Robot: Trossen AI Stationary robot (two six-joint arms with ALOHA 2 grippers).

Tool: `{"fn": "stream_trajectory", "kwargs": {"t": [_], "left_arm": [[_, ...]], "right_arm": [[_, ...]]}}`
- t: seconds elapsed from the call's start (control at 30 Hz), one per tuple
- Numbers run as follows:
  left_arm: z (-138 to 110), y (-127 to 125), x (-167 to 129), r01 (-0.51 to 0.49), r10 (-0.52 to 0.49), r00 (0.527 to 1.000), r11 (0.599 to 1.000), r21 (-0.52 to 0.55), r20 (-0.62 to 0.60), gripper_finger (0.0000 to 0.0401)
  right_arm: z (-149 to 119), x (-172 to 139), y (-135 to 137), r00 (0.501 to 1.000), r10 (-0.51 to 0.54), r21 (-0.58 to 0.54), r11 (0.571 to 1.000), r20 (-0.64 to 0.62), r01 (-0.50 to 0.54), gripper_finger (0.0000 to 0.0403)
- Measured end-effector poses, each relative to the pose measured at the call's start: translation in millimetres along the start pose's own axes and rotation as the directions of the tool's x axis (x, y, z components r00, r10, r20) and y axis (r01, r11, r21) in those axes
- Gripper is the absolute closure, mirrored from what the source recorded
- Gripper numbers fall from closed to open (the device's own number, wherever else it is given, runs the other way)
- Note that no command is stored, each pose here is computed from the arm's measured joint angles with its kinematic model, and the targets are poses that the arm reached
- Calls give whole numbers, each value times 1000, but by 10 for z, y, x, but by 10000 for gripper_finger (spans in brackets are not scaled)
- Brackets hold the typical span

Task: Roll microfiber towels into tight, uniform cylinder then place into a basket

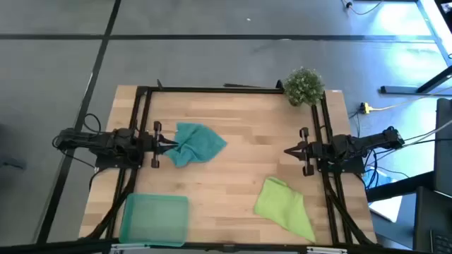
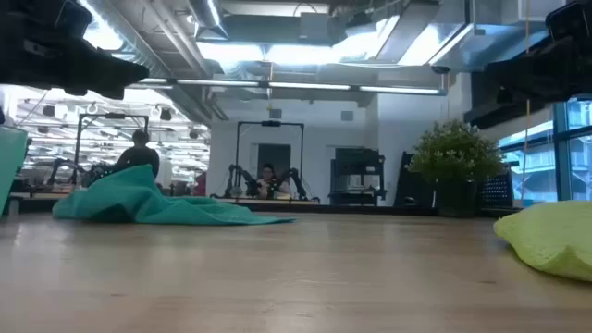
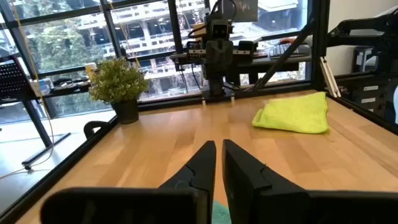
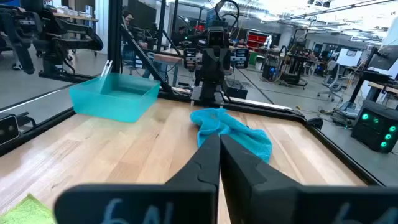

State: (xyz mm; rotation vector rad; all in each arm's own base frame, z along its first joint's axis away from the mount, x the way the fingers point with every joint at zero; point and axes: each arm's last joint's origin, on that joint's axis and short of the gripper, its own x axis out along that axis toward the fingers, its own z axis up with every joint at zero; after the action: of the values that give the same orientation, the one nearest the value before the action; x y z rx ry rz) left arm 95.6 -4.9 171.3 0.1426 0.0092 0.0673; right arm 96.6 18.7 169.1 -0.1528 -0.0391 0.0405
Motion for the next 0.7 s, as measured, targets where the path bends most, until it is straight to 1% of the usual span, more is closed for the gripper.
{"fn": "stream_trajectory", "kwargs": {"t": [0.43,0.7], "left_arm": [[1,0,0,1,-1,1000,1000,0,0,355],[0,0,0,0,0,1000,1000,0,0,363]], "right_arm": [[0,0,0,1000,0,0,1000,0,0,389],[0,0,0,1000,0,0,1000,0,0,389]]}}
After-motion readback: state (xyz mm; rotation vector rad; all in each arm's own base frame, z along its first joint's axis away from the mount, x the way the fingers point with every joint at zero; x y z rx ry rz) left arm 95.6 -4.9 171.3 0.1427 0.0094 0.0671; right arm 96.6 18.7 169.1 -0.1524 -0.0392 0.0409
